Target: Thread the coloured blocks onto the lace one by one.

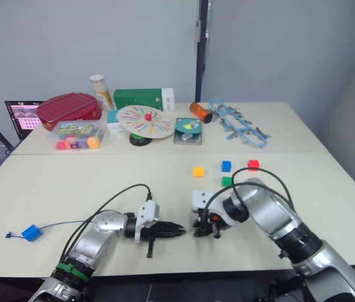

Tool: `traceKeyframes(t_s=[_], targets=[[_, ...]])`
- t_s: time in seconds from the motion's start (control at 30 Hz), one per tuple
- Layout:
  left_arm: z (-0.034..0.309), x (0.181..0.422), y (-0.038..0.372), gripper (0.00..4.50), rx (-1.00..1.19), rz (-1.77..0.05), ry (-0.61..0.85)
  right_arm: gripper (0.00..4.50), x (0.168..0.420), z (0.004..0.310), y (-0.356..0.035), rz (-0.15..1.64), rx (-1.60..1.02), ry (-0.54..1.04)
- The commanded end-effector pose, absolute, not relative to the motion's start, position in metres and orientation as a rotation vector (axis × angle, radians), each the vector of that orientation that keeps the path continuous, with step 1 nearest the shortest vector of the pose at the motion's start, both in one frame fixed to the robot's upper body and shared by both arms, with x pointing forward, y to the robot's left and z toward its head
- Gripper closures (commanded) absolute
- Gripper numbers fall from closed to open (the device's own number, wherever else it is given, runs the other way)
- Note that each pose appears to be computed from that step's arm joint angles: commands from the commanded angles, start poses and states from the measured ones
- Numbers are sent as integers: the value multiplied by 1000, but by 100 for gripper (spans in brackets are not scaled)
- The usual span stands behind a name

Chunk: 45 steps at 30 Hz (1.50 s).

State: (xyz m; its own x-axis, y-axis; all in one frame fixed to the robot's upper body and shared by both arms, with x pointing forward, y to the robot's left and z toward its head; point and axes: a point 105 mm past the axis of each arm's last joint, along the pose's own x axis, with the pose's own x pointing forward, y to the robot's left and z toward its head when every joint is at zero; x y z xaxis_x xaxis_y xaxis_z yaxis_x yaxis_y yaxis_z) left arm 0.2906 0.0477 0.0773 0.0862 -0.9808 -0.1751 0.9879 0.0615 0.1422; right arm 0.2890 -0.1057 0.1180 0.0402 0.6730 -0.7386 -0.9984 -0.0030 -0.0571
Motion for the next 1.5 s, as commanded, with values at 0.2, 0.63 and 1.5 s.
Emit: traceKeyframes(t_s=[0.2, 0.63, 1.5], targets=[[80, 289, 61, 450, 194, -1452, 0, 48, 295, 163, -162, 1163, -405, 466], [98, 306, 71, 450, 170, -1438, -48, 4, 278, 155, -255, 534, -107, 136], [99, 310, 87, 450, 158, -1292, -66, 4, 352, 141, -284, 110, -121, -15]])
